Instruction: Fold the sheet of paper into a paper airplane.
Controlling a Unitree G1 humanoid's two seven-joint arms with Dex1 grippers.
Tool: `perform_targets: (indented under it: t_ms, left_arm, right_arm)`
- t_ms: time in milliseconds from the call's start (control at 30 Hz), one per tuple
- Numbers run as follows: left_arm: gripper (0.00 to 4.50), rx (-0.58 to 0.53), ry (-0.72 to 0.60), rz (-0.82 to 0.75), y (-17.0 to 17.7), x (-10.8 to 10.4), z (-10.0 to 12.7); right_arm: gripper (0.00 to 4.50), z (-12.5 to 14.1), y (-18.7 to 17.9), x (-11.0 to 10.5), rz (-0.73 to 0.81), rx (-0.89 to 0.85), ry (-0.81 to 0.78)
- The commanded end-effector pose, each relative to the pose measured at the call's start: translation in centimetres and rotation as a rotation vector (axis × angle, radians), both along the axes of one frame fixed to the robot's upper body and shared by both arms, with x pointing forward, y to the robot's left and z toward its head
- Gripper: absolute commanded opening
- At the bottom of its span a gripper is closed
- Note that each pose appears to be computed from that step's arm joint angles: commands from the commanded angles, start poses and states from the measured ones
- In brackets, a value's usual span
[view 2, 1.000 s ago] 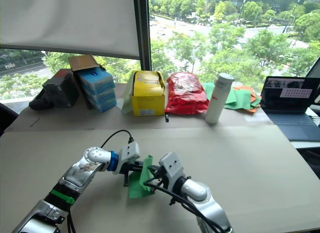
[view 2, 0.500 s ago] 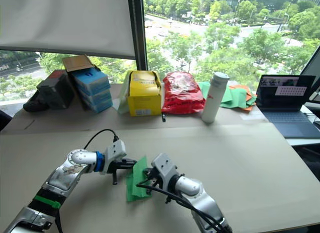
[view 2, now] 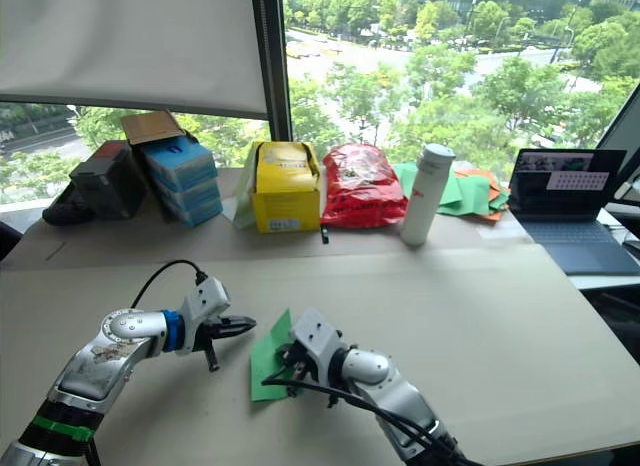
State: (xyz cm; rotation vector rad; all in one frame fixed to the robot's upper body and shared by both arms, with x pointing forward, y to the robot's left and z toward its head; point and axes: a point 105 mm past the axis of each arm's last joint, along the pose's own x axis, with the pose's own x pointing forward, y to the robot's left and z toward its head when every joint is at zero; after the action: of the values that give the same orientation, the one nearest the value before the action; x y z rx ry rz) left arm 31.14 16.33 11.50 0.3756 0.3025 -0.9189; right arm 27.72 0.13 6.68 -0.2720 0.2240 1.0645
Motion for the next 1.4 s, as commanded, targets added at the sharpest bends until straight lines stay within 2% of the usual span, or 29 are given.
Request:
perform_targets:
  t_ms: [33, 100, 200, 333, 500, 700, 900, 1200, 1400]
  left_arm:
    - [0.07, -0.098, -0.008, -0.087, -2.1, -1.5, 1.5]
    - [0.07, -0.093, 0.018, -0.108, -2.4, -2.2, 0.9]
    - [0.07, -0.100, 0.088, -0.104, -2.8, -2.9, -1.4]
    - [0.07, 0.019, 0.124, -0.102, -2.0, -3.5, -4.3]
    - [0.07, 0.124, 0.113, -0.136, -1.9, -3.4, -5.6]
    - [0.07, 0.125, 0.106, -0.151, -2.2, -3.2, -5.6]
    - [0.07, 0.121, 0.101, -0.152, -2.4, -3.1, -5.4]
    - [0.07, 0.128, 0.097, -0.148, -2.3, -3.3, -5.3]
    - [0.07, 0.126, 0.093, -0.147, -2.3, -3.3, -5.2]
  right_arm:
    - [0.00, -1.3, -0.3, -0.2, -0.004, -0.038, 0.040]
    - [0.00, -1.3, -0.3, -0.2, -0.003, -0.037, 0.041]
    - [0.00, -1.2, -0.4, 0.0, -0.005, -0.036, 0.042]
    - [0.00, -0.8, -0.4, 0.3, -0.011, -0.038, 0.034]
    - [0.00, -0.1, -0.3, 0.9, -0.009, -0.038, 0.012]
    - [0.00, -1.6, -1.3, 3.2, -0.089, -0.136, 0.048]
    - [0.00, -1.6, -0.7, 5.1, -0.109, -0.139, 0.051]
    - [0.00, -1.8, -0.4, 6.4, -0.123, -0.131, 0.048]
    - [0.00, -2.3, -0.4, 5.7, -0.090, -0.123, 0.052]
